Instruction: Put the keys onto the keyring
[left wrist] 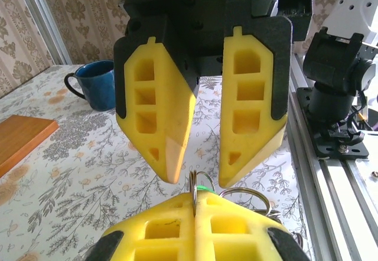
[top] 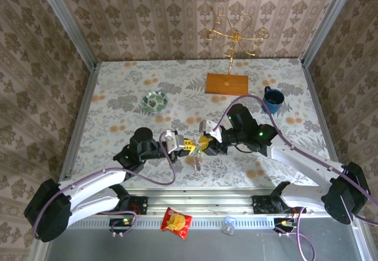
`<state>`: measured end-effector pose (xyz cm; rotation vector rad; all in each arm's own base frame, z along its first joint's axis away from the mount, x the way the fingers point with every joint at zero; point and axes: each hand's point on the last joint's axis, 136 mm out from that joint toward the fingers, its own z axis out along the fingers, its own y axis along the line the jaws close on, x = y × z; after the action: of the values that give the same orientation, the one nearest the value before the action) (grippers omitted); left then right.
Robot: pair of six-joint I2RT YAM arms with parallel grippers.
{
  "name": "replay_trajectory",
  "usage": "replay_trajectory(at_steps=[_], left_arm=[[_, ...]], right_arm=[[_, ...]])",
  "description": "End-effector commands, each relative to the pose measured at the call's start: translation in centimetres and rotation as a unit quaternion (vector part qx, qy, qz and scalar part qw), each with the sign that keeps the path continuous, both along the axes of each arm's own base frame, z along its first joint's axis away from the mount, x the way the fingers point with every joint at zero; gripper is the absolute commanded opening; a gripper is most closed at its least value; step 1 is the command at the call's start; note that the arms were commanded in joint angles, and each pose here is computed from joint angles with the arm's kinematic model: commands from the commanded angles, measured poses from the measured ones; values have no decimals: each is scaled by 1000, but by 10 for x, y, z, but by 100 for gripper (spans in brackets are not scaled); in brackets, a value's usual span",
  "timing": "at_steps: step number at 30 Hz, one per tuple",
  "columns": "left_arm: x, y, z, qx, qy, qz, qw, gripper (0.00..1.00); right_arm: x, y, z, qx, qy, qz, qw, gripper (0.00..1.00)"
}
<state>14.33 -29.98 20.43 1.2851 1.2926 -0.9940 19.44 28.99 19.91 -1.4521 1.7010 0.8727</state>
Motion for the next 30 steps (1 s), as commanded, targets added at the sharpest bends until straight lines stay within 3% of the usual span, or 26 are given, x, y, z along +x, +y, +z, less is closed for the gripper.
replay_trajectory(at_steps=[1,6,12,14,16,18,30], left_arm=[[-6,-3,14,-33,-7,-19,999,0],[-7,-3,13,-37,-5,-20,999,0],[-7,-2,14,-42,-7,-15,999,0],[-2,-1,11,-35,-5,0,999,2],[7,2,4,-18,-6,29,999,14],[9,3,-2,3,-8,35,999,19],[6,4,3,33,-8,30,999,21]], right_arm=[[-1,5,5,20,-3,13,1000,32],[1,10,4,25,5,14,1000,25],[2,13,5,25,14,18,999,0],[3,12,6,20,14,18,1000,0],[4,10,6,8,9,15,1000,0],[3,7,4,-14,2,16,1000,0],[-8,-2,-9,-142,-28,61,988,0]])
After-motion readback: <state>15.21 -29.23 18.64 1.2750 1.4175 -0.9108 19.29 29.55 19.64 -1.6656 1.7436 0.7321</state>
